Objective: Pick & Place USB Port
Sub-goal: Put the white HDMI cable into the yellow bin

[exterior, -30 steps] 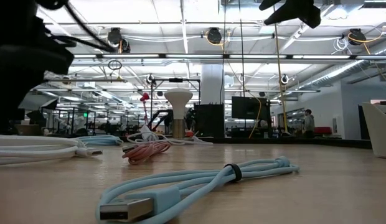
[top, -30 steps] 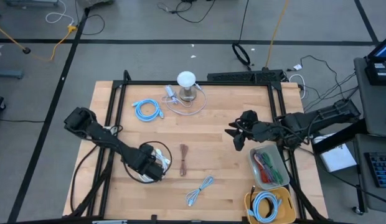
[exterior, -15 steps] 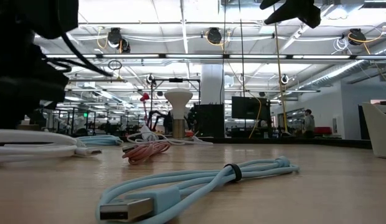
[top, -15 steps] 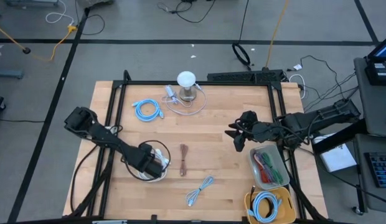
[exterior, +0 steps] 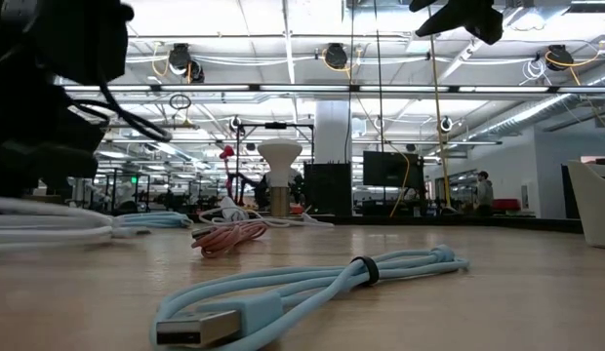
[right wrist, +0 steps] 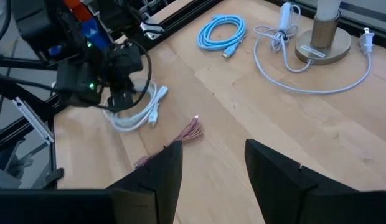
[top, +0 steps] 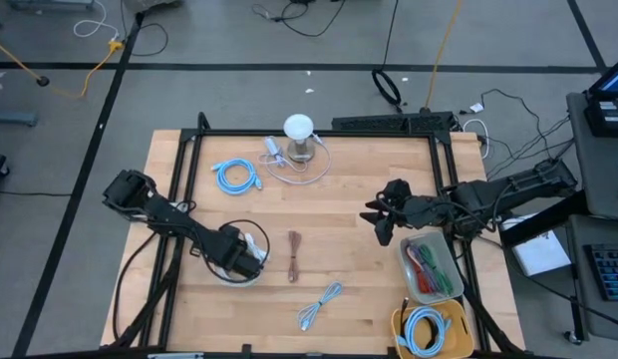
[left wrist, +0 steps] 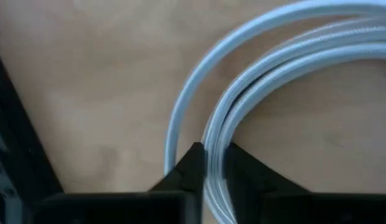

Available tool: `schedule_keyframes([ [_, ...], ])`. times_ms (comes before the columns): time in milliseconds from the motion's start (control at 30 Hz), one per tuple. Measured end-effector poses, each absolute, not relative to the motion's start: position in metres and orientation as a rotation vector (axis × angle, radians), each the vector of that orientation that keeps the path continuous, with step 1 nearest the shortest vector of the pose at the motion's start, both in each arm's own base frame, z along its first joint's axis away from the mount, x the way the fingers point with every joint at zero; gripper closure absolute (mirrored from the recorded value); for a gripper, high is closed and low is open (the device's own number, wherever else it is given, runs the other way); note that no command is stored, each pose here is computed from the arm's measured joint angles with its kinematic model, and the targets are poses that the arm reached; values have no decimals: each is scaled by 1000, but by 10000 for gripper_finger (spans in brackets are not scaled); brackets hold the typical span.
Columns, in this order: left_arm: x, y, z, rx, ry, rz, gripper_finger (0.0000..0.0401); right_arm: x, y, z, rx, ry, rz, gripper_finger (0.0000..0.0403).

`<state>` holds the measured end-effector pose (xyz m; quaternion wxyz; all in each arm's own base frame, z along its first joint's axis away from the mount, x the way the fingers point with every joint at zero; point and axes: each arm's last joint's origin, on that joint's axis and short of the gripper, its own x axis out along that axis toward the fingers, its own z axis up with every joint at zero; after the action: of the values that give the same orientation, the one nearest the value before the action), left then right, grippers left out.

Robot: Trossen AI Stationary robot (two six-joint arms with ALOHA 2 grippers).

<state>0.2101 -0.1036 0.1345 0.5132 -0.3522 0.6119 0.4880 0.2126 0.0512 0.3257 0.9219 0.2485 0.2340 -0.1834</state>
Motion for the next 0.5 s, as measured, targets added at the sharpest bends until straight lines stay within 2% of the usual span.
schedule_keyframes([
  [33, 210, -103, 134, -831, 1468, 1170, 369, 213, 51, 326, 509, 482, -374, 234],
  [233, 211, -108, 139, -811, 1438, 1168, 370, 212, 52, 326, 525, 495, -350, 234],
  [500, 217, -127, 175, -691, 1261, 1157, 370, 212, 54, 325, 597, 531, -297, 234],
])
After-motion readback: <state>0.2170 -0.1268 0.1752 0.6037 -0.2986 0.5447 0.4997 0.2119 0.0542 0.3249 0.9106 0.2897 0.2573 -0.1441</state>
